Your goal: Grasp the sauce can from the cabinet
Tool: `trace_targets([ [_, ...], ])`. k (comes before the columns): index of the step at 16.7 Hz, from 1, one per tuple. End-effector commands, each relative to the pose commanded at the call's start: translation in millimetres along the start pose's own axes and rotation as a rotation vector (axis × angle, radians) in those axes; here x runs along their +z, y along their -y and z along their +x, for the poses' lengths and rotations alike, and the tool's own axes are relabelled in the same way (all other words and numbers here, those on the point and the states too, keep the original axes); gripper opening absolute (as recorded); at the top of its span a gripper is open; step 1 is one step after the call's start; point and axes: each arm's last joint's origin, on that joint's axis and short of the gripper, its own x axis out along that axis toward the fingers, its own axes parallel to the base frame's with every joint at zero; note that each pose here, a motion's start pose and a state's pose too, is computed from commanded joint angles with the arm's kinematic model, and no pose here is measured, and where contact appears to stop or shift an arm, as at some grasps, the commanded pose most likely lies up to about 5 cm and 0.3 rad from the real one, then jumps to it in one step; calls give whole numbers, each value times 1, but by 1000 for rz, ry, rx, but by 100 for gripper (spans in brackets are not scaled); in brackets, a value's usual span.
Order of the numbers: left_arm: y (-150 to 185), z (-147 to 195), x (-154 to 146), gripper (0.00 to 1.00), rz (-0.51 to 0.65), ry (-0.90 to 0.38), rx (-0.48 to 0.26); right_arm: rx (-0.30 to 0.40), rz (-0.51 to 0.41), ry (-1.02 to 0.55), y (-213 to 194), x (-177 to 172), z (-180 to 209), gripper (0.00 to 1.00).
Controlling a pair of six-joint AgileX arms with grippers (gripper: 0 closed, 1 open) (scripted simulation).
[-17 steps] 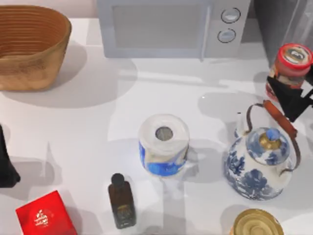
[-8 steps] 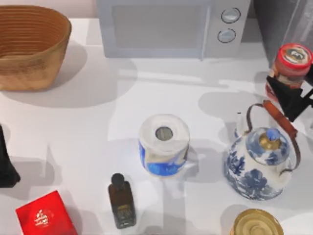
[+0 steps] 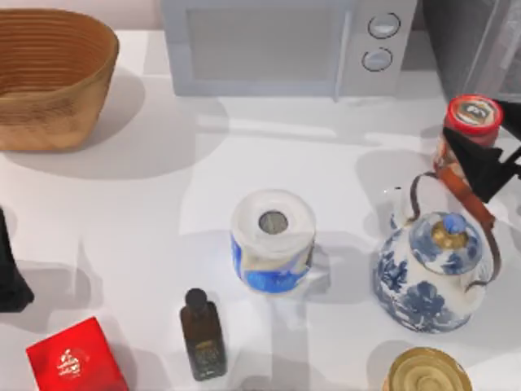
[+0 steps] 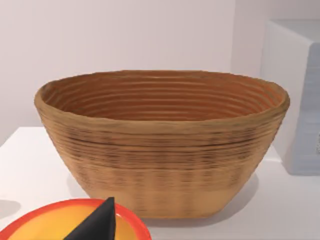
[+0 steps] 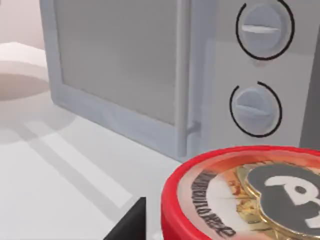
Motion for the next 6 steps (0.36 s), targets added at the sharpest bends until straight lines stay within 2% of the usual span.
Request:
trace_targets([
  [6, 0, 0, 0, 100, 0, 0, 0, 0, 0, 0, 0, 0, 0, 100],
])
